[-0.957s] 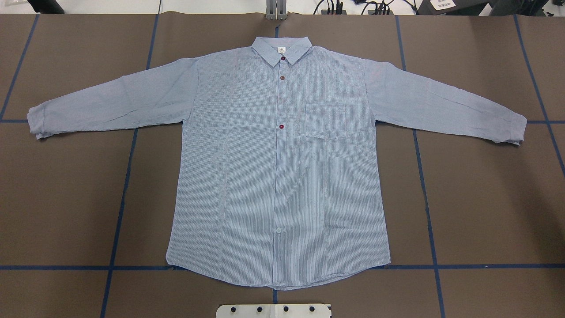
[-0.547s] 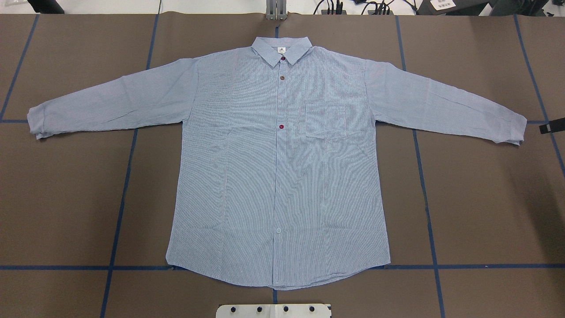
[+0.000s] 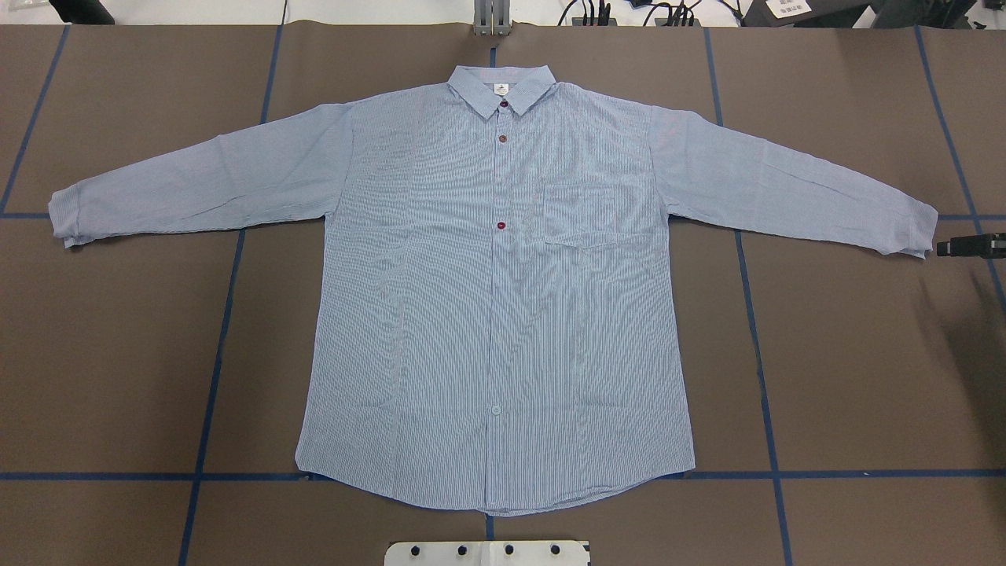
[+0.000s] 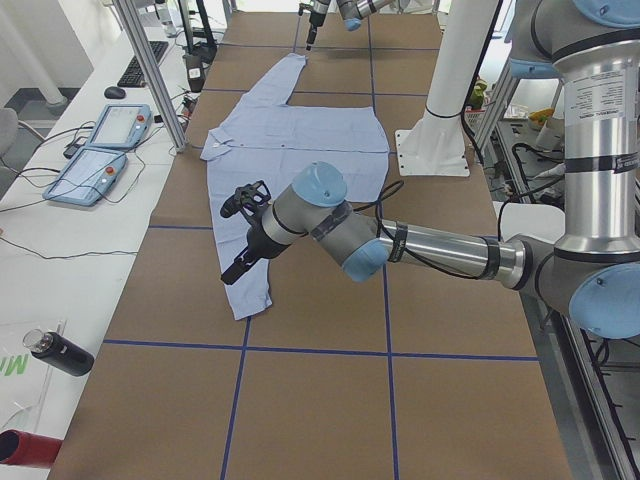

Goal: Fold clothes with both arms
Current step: 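Lower the right gripper to the cuff of the sleeve nearest it and grasp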

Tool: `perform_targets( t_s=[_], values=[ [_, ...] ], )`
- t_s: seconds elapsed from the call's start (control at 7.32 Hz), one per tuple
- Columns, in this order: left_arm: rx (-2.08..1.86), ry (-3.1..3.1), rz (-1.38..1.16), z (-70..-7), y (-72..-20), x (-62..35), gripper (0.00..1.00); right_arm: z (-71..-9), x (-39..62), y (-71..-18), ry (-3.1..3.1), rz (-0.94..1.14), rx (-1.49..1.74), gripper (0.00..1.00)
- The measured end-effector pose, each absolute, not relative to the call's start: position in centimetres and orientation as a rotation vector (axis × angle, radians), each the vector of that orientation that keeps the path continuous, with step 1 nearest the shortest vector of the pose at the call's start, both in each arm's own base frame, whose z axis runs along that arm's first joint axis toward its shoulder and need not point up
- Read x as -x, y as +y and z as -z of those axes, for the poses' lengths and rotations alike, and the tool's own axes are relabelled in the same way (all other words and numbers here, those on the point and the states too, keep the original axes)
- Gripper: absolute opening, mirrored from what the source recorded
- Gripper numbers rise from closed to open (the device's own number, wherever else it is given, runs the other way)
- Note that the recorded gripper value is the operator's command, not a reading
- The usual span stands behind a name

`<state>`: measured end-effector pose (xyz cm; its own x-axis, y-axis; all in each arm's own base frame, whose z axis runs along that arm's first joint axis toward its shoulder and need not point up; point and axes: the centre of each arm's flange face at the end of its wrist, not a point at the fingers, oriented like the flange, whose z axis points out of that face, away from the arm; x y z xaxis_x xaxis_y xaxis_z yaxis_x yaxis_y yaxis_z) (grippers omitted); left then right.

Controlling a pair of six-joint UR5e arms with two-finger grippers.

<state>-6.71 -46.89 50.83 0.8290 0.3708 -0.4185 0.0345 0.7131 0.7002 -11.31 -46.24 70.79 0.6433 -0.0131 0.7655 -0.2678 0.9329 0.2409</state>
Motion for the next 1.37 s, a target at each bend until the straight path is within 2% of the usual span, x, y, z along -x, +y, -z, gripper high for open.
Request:
perform_targets(
  t_s=[1.23,1.37],
  values=[
    [-0.759,0.576,-0.196,-51.1,-46.7,6.7,1.00,-69.5,15.0,-48.3,-0.842,-0.186,-0.388,0.59],
    [-0.759,0.576,-0.196,-51.1,-46.7,6.7,1.00,-69.6,15.2,-48.2,-0.840,-0.184,-0.391,0.54]
  ],
)
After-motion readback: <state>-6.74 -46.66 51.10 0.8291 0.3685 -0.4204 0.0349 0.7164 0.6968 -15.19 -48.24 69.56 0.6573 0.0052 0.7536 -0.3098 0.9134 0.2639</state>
